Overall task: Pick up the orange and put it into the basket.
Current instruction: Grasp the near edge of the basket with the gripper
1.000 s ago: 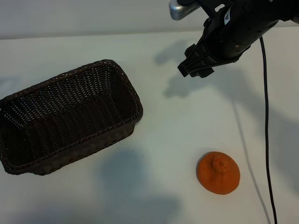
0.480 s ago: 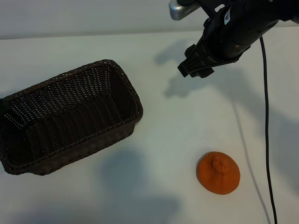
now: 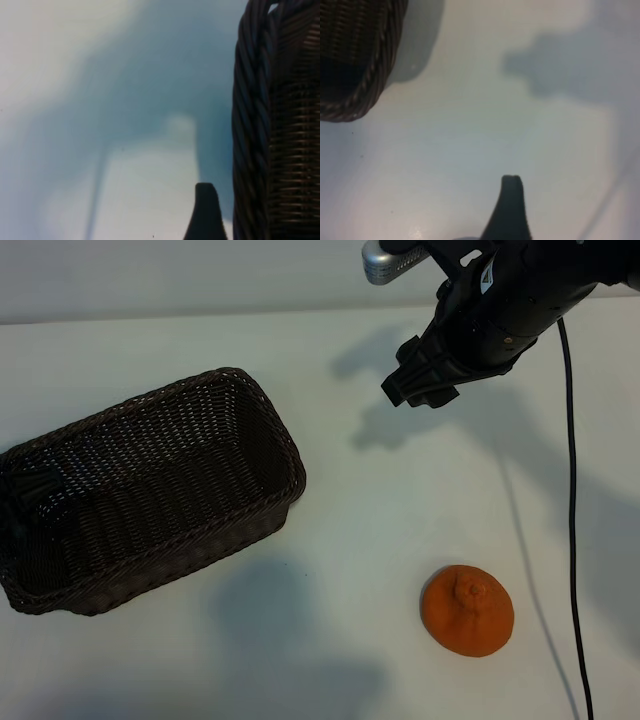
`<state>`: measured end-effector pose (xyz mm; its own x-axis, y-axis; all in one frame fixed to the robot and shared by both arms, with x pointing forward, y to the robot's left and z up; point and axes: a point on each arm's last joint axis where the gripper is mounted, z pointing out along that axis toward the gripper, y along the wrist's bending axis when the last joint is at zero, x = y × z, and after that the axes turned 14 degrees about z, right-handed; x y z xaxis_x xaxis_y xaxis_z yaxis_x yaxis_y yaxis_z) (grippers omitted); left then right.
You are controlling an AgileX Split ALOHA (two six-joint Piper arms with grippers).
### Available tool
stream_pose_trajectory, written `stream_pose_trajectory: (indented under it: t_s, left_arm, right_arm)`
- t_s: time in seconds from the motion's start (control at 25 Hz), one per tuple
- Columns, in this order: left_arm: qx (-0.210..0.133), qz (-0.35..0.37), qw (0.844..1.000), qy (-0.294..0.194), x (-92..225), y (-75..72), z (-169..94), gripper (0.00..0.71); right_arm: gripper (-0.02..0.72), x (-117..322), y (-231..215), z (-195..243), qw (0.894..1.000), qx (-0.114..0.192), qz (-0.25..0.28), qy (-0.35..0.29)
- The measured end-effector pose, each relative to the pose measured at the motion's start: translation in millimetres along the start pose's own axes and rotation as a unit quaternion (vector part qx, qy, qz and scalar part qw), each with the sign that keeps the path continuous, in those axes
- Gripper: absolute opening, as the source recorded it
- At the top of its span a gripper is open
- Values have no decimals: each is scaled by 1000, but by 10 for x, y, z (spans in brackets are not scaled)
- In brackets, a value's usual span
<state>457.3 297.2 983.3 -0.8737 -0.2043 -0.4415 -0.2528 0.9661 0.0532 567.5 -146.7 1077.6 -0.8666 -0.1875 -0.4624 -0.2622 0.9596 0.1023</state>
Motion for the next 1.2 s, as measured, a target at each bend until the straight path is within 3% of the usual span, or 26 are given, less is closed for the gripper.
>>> stream_pose_trajectory:
  t_s: [0.32, 0.68, 0.92, 1.2]
  left_arm:
    - [7, -5, 1000, 3, 47, -11, 105, 579]
    - [10, -62, 998, -5, 244, 278, 317, 580]
    - [32, -62, 997, -10, 256, 246, 421, 580]
    - [34, -57, 997, 27, 298, 204, 665, 581]
  right_arm:
    - [595, 13, -2, 0, 1000, 1, 0, 7]
    - [595, 19, -3, 0, 1000, 2, 0, 10]
    - [595, 21, -4, 0, 1000, 2, 0, 12]
    - [595, 25, -5, 0, 1000, 3, 0, 14]
